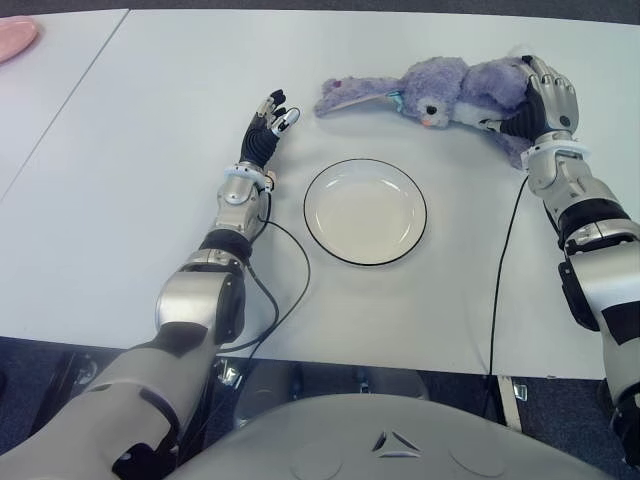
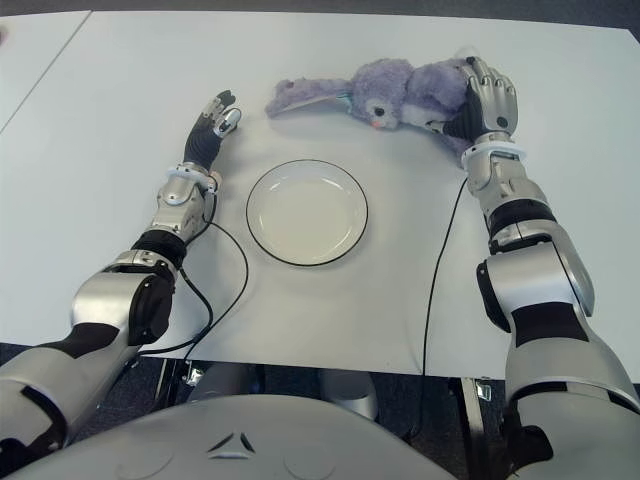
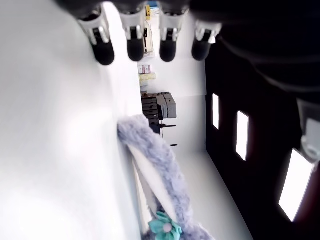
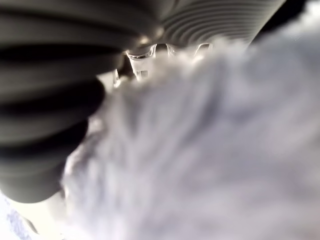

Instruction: Put the doll into the plate.

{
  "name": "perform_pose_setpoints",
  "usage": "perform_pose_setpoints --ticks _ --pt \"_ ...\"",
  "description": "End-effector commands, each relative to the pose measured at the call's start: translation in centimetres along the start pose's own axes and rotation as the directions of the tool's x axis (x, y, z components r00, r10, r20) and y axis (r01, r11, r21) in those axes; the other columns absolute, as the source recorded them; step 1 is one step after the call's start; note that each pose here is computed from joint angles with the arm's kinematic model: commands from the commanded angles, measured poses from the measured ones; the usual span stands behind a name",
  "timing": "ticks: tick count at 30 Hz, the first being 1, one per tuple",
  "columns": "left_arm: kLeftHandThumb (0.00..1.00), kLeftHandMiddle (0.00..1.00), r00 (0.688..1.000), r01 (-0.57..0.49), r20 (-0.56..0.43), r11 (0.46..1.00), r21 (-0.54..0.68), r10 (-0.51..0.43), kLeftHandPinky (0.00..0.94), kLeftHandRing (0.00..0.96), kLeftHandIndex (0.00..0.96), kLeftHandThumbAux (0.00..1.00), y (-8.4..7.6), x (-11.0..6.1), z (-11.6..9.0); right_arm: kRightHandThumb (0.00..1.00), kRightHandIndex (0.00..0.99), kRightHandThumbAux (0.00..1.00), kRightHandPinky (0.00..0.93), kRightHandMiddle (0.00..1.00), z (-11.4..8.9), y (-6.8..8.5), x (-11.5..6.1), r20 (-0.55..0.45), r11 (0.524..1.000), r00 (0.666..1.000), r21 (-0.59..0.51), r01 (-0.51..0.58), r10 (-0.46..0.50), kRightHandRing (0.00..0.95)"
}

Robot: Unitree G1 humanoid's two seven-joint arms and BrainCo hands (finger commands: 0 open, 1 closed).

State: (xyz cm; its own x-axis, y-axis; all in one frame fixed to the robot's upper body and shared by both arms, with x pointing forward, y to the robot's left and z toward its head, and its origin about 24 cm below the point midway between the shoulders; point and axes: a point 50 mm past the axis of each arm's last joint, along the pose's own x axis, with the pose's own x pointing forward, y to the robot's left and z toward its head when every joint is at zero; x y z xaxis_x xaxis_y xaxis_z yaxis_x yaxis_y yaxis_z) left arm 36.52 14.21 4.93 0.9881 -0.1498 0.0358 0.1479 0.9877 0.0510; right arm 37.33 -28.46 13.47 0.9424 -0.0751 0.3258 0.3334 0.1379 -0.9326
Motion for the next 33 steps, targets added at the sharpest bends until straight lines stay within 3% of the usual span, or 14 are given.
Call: perform_pose_setpoints --ticks 1,6,16,18,21,33 --pt "0.000 0.039 0.842 -0.059 -0.538 0.996 -0.061 0.018 0.010 0.021 0.000 0.402 -1.0 -9.5 -12.4 0.176 0.215 0.757 0.404 0.149 -1.5 6.0 -5.2 -0.078 0.970 0.967 0.032 -0.242 0.244 0.256" --pt "0.000 0.044 0.844 -0.054 -0.536 0.997 -0.059 0.014 0.008 0.023 0.001 0.391 -1.0 -9.5 -12.4 0.210 0.227 0.753 0.457 0.209 -1.0 7.0 -5.8 -0.096 0.962 0.958 0.081 -0.262 0.269 0.329" --pt "0.000 0.046 0.845 -0.057 -0.534 0.996 -0.066 0.014 0.012 0.025 0.007 0.379 -0.8 -9.6 -12.4 0.256 0.304 0.799 0.560 0.433 0.0 8.3 -6.4 -0.134 0.938 0.941 0.204 -0.281 0.311 0.488" --pt "0.000 0.048 0.846 -0.059 -0.534 0.996 -0.067 0.014 0.013 0.026 0.010 0.378 -0.8 -9.6 -12.4 0.510 0.375 0.758 0.647 0.550 0.0 8.4 -6.5 -0.140 0.931 0.938 0.229 -0.282 0.319 0.593" --pt "0.000 0.051 0.845 -0.061 -0.534 0.996 -0.069 0.015 0.015 0.028 0.013 0.378 -0.8 -9.6 -12.4 0.630 0.410 0.738 0.715 0.639 0.1 8.5 -6.6 -0.150 0.927 0.936 0.254 -0.276 0.320 0.672" --pt "0.000 0.057 0.839 -0.078 -0.543 0.994 -0.083 0.021 0.023 0.036 0.018 0.399 -0.8 -9.6 -12.4 0.692 0.439 0.724 0.788 0.797 0.4 8.4 -6.5 -0.163 0.920 0.949 0.335 -0.205 0.271 0.802"
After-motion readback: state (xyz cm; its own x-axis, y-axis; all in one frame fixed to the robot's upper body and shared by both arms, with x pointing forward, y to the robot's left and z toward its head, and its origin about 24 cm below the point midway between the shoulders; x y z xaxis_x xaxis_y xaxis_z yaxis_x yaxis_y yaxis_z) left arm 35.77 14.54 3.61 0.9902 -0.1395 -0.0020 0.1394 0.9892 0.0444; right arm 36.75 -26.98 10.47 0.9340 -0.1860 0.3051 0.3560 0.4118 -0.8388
